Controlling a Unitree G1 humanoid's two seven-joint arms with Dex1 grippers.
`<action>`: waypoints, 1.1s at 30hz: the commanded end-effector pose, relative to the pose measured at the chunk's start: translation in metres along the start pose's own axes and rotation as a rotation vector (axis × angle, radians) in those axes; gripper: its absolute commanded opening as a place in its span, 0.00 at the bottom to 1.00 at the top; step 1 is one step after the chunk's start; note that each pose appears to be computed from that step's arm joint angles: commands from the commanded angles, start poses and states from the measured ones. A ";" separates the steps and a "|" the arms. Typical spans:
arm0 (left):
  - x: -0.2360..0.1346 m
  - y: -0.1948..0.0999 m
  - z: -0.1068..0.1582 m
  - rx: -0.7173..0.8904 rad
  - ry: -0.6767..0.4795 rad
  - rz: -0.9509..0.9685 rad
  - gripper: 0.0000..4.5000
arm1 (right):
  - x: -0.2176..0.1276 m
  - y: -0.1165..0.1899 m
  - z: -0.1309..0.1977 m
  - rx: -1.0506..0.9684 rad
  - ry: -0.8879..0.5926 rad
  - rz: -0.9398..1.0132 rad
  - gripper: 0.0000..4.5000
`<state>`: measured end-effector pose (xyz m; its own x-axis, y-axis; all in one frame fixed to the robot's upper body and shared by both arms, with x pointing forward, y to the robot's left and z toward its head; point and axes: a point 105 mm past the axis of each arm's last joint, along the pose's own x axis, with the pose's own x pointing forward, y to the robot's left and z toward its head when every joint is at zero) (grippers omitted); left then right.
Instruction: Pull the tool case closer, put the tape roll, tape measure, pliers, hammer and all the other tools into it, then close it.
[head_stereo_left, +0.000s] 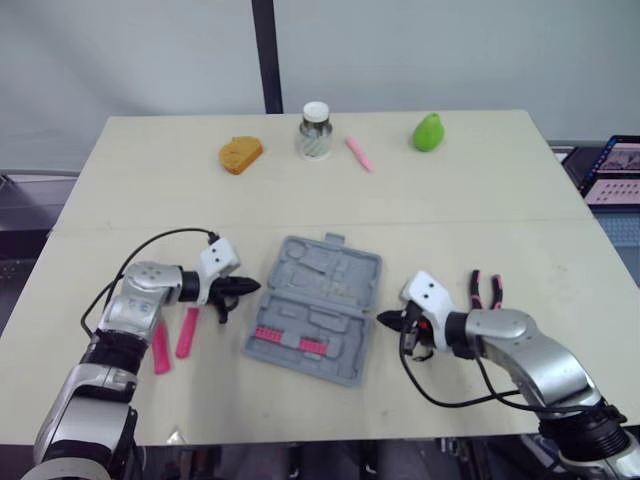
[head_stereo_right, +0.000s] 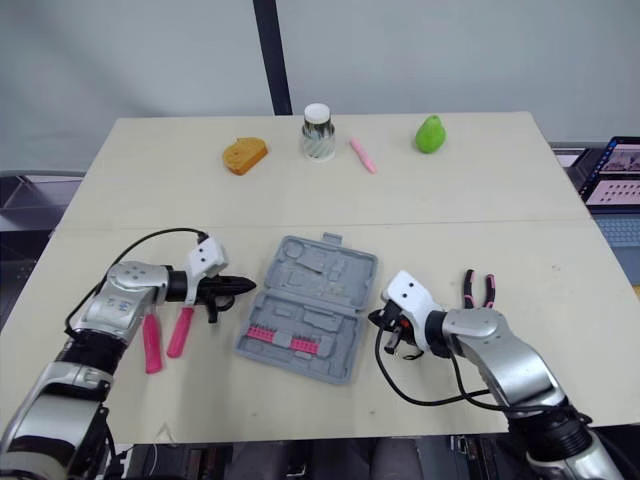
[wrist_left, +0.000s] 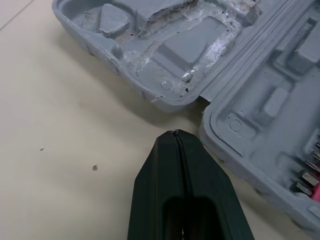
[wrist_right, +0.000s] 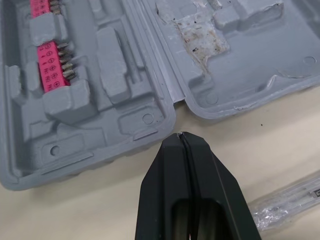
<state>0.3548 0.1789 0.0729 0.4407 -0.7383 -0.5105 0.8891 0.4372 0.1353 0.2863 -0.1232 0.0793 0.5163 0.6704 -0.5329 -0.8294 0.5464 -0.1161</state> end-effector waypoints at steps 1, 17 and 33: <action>0.004 0.000 0.004 0.036 -0.006 -0.002 0.00 | 0.001 -0.003 0.004 -0.018 -0.006 -0.031 0.00; 0.018 -0.007 0.005 0.046 -0.044 0.005 0.00 | 0.021 -0.004 -0.001 -0.008 0.009 -0.026 0.00; 0.027 -0.011 0.013 0.051 -0.084 0.005 0.00 | 0.022 -0.006 -0.001 0.001 -0.003 -0.032 0.00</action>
<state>0.3598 0.1551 0.0623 0.4664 -0.7542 -0.4622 0.8811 0.4422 0.1676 0.3012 -0.1178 0.0586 0.5324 0.6325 -0.5626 -0.8062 0.5815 -0.1092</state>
